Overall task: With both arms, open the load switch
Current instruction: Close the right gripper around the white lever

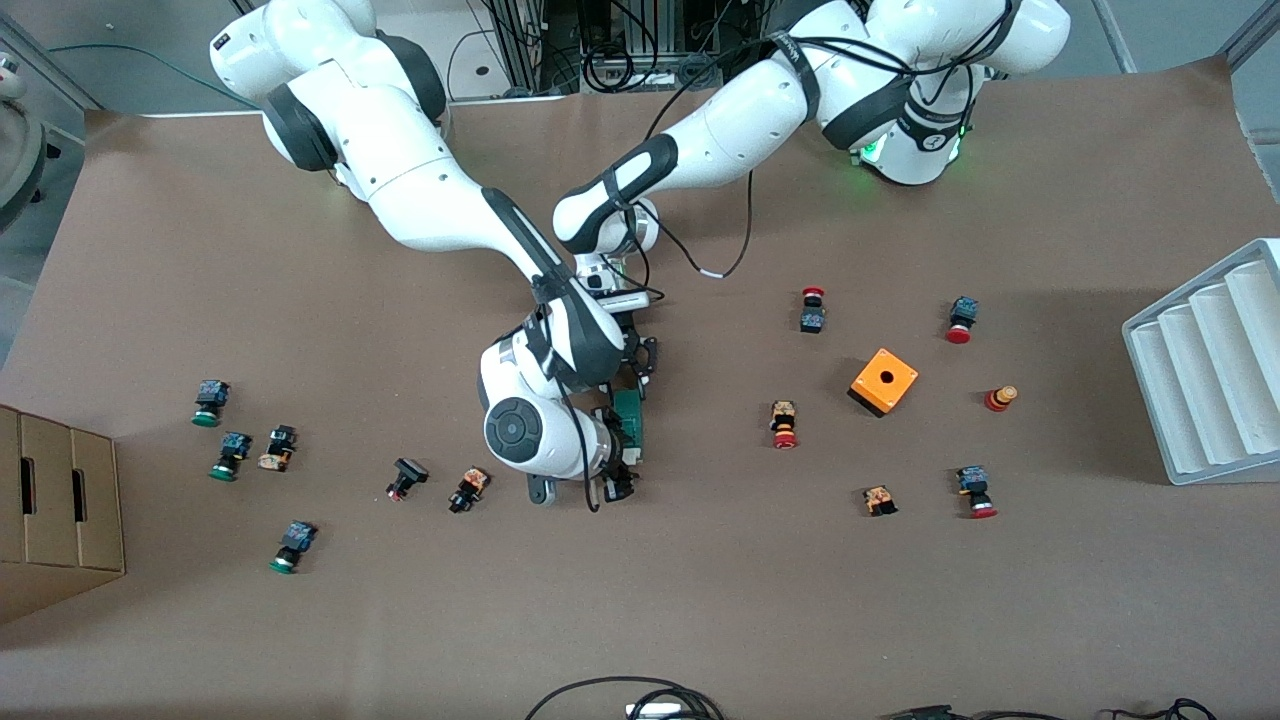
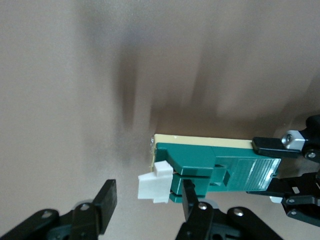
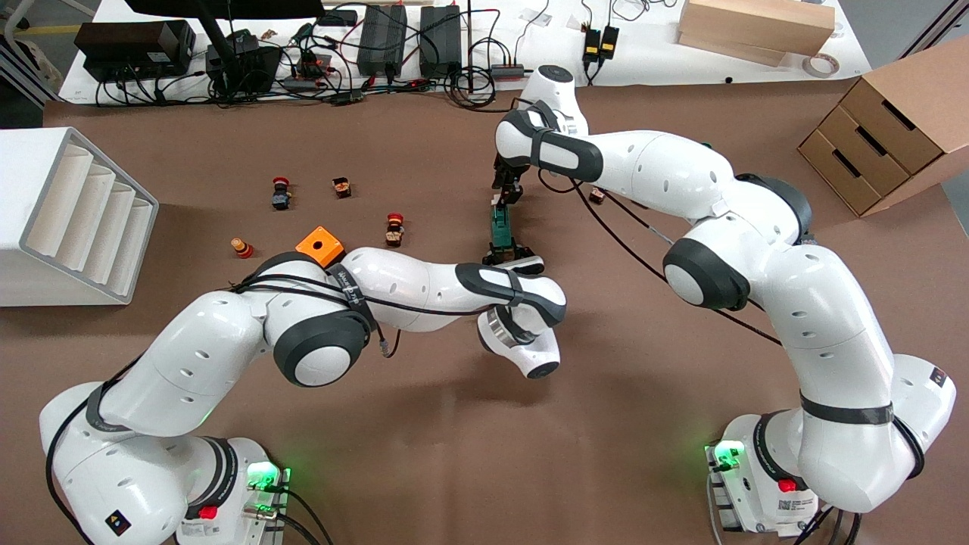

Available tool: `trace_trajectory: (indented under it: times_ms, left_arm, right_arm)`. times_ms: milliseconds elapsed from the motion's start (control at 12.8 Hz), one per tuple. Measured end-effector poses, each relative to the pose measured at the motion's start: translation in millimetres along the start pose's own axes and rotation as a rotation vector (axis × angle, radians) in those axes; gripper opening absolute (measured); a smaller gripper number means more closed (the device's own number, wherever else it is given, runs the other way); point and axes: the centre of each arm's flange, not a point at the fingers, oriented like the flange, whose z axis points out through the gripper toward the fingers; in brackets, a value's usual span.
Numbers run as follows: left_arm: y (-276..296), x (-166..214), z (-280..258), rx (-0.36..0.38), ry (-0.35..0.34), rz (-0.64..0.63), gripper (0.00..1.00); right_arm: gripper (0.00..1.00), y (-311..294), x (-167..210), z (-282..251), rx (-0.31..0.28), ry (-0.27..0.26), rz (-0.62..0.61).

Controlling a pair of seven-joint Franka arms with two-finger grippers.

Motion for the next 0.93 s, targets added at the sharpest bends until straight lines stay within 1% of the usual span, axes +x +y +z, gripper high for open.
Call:
trace_trajectory:
  times_ms: [156,389,545,778,856,934]
  left_arm:
    - [0.0,0.0,0.0,0.0,0.0,0.0,0.51]
    - [0.0,0.0,0.0,0.0,0.0,0.0,0.51]
    - [0.0,0.0,0.0,0.0,0.0,0.001,0.51]
    - [0.0,0.1,0.1,0.0,0.0,0.0,0.54]
    - [0.0,0.1,0.1,0.0,0.0,0.0,0.56]
    - [0.0,0.1,0.2,0.0,0.0,0.0,0.56]
  right_arm:
    - [0.61,0.9,0.3,0.9,-0.008,0.002,0.001]
    - [0.53,1.7,0.5,1.9,-0.016,0.002,0.002]
    - [0.52,1.9,0.0,2.2,-0.02,-0.009,0.01]
    - [0.51,2.2,-0.3,3.8,-0.025,-0.022,0.02]
    - [0.48,2.7,-1.2,4.0,-0.026,-0.024,0.02]
    - [0.47,3.1,-2.0,4.3,-0.027,-0.025,0.019]
